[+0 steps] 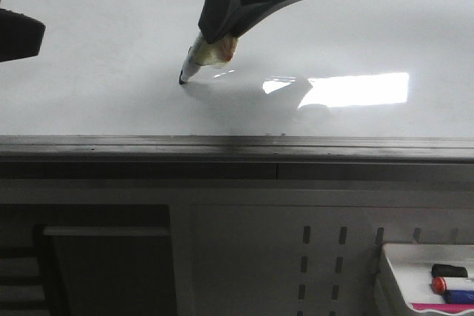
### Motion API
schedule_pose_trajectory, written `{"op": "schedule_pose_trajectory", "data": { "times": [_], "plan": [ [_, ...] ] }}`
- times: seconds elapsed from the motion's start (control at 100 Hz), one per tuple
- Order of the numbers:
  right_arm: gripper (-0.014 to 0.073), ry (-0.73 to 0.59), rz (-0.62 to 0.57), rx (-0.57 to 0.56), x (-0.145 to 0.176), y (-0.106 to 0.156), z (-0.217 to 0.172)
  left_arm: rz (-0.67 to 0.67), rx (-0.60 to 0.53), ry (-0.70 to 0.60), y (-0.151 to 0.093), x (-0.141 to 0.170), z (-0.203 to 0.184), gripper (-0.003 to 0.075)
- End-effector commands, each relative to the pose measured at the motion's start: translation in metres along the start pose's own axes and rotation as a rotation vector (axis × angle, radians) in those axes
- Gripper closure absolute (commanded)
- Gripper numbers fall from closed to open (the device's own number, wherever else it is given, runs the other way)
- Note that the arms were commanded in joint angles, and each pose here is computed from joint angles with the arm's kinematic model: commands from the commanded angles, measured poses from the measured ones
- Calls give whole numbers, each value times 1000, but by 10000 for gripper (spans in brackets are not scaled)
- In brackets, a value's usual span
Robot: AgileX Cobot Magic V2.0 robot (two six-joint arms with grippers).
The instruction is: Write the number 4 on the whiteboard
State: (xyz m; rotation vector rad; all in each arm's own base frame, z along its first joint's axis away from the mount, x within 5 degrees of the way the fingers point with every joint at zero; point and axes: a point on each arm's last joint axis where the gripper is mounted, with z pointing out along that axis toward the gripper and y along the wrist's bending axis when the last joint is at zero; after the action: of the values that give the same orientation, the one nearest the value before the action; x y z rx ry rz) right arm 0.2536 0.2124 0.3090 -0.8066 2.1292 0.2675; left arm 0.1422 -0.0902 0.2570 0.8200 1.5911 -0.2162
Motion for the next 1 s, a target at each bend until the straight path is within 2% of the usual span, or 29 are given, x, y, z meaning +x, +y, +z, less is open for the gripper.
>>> {"op": "schedule_pose_trajectory", "data": {
  "times": [0.0, 0.12, 0.19, 0.36, 0.56, 0.8, 0.99],
  "plan": [
    [666, -87, -27, 35, -13, -9, -24, -24, -5, -94, 3, -15, -1, 312],
    [667, 0, -41, 77, -6, -16, -36, -24, -5, -94, 3, -15, -1, 312],
    [667, 6, -39, 80, -5, -17, -39, -24, -5, -94, 3, -15, -1, 312],
    [667, -167, -36, 56, -31, -13, -55, -24, -5, -94, 3, -15, -1, 312],
    [667, -238, -38, 52, -45, -14, -47, -24, -5, -94, 3, -15, -1, 312],
    [667, 30, -16, 49, -13, -10, -21, -24, -5, -94, 3, -15, -1, 312],
    [667, 74, -27, 11, -4, 4, -19, -17, -2, -99, 2, -16, -2, 312]
  ]
}}
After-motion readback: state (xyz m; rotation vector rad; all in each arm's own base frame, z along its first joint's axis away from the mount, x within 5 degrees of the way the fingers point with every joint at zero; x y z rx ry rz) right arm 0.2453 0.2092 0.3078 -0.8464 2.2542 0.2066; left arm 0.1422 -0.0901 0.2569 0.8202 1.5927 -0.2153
